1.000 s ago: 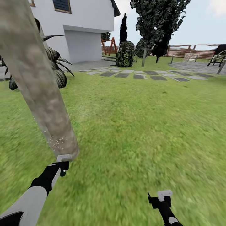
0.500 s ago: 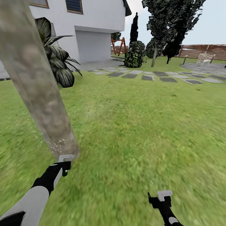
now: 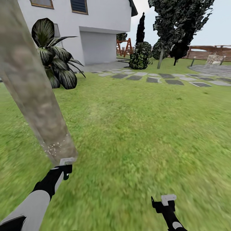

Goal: In the garden, pick up the pesticide atomizer on the floor and spray pesticide onto both trees until each tree trunk is fully covered.

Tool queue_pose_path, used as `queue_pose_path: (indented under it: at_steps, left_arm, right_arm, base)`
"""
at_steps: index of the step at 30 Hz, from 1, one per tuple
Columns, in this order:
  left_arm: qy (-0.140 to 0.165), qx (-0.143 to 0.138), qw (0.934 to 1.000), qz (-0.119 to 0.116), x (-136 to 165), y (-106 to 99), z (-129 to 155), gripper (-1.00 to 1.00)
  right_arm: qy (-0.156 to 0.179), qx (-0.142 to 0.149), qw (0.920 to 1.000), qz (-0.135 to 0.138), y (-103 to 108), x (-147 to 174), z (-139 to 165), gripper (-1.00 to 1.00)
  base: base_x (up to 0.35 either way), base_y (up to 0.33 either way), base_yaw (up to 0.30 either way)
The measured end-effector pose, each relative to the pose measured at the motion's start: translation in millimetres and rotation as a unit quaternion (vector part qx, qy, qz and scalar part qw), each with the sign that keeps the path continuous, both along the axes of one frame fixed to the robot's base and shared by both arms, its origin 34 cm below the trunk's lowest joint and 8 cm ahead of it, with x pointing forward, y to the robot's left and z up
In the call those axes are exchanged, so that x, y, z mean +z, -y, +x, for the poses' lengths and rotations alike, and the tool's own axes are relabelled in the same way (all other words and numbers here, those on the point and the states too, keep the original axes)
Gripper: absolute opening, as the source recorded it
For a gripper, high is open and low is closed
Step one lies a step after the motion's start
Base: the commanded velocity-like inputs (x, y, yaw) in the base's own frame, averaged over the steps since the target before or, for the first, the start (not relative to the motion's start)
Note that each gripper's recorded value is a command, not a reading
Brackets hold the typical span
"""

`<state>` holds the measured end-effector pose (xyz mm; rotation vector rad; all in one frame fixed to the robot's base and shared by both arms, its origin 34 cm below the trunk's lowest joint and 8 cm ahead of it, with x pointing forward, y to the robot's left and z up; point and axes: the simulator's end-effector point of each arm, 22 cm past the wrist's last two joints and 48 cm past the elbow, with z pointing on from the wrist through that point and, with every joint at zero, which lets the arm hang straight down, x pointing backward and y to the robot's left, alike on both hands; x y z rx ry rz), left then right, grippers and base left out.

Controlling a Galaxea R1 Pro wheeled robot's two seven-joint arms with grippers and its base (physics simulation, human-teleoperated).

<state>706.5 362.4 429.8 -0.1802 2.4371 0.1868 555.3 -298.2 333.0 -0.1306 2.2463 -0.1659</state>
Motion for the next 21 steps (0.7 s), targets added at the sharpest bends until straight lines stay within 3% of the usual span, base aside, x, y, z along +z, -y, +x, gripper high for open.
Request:
queue_pose_path:
  at_steps: [5,13,21]
  left_arm:
    - [0.013,-0.002,0.9999,-0.002,7.5,-1.0,6.6,-1.00]
    - [0.037,-0.001,0.9993,0.008,33.7,-28.7,22.1,-1.00]
    - [0.030,-0.001,0.9996,0.000,45.2,-21.8,31.7,-1.00]
  right_arm:
    - [0.000,0.000,1.0000,0.000,0.0,0.0,0.0,1.00]
    - [0.000,0.000,1.0000,0.000,-0.1,0.0,0.0,1.00]
    - [0.000,0.000,1.0000,0.000,-0.2,0.0,-0.1,1.00]
  base:
    - [0.000,-0.008,0.274]
    - [0.000,0.000,0.271]
    - [0.000,0.000,0.204]
